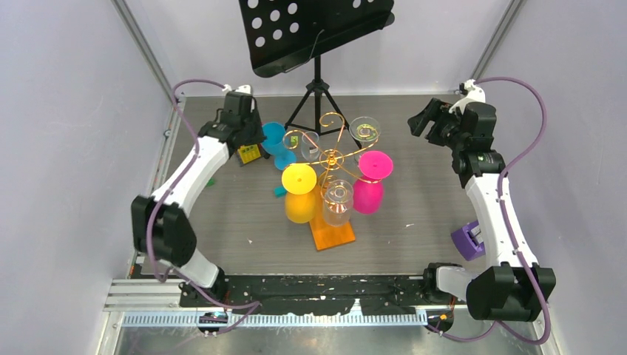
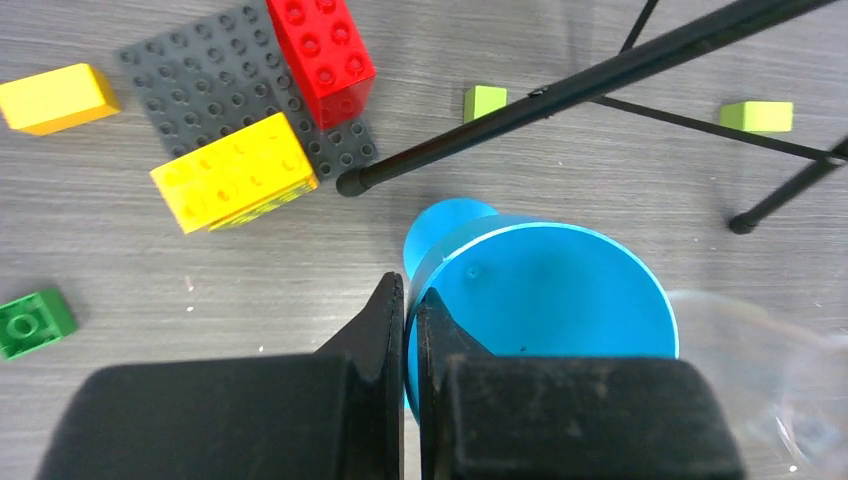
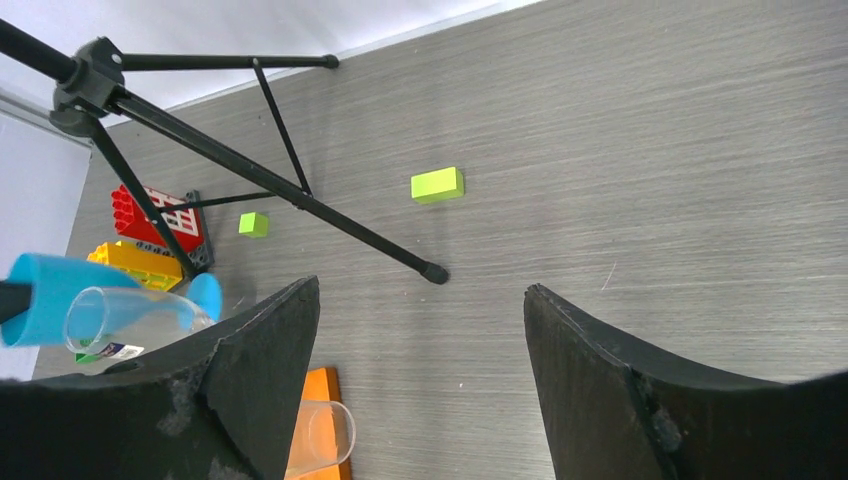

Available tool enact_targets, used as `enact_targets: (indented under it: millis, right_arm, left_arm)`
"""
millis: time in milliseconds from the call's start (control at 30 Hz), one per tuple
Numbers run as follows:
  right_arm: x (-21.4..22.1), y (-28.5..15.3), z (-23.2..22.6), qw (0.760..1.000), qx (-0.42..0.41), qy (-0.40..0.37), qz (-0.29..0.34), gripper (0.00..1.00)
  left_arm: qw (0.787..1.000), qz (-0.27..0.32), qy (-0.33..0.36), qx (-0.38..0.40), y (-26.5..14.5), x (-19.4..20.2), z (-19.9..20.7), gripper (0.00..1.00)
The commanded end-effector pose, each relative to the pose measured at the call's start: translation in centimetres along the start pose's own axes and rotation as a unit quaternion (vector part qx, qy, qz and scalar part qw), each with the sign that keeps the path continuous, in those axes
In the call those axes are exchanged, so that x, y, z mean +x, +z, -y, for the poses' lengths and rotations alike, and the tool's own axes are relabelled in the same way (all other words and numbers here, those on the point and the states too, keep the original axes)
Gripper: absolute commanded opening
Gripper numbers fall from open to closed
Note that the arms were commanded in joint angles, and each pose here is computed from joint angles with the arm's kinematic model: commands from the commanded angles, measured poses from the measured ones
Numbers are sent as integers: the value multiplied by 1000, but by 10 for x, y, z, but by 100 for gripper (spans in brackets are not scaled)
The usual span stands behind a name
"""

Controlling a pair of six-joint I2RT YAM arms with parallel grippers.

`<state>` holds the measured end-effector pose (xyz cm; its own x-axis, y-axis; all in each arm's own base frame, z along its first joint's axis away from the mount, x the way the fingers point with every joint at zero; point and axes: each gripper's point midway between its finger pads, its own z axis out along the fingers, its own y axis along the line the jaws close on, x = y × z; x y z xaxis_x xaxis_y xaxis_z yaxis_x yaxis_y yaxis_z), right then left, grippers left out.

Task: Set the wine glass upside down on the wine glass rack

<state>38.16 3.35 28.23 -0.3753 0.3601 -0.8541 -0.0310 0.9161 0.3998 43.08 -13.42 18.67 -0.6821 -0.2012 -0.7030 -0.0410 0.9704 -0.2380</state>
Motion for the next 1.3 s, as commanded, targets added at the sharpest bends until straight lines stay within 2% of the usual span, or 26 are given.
enact_targets:
  millis: [0,300,400,533,700,800,933,1033,1100,1267]
  right_arm:
    - [-47,-26,-18,997,-7,-27,69,81]
    - [-80,-51,-30,993,-2,-28,115,80]
    - [-98,-67,-47,990,-27,-31,136,80]
    - [-106,-86,-87,985,-90,-55,134,80]
    - [-107,-115,-150,971,-184,-97,116,80]
    - [-100,-136,-199,954,-261,-114,94,80]
    - [-91,-163,-257,931,-339,-119,61,80]
    - [-81,-178,-295,913,-388,-114,47,80]
    - [-76,-184,-314,903,-413,-112,40,80]
    - [-59,-185,-350,887,-449,-109,21,80]
  left_arm:
    - [996,90,-5,9,-65,-33,-2,0]
    - [983,183,-4,-17,-169,-33,-36,0]
    - [976,217,-17,-25,-199,-28,-49,0]
    - [961,276,-33,-11,-240,-27,-58,0]
    - [924,378,-50,37,-305,-38,-59,0]
    - [887,447,-35,109,-353,-49,-41,0]
    - [841,499,-1,210,-405,-54,-11,0]
    - [808,522,24,273,-435,-53,9,0]
    - [794,523,35,308,-447,-52,21,0]
    - [777,506,43,373,-455,-51,44,0]
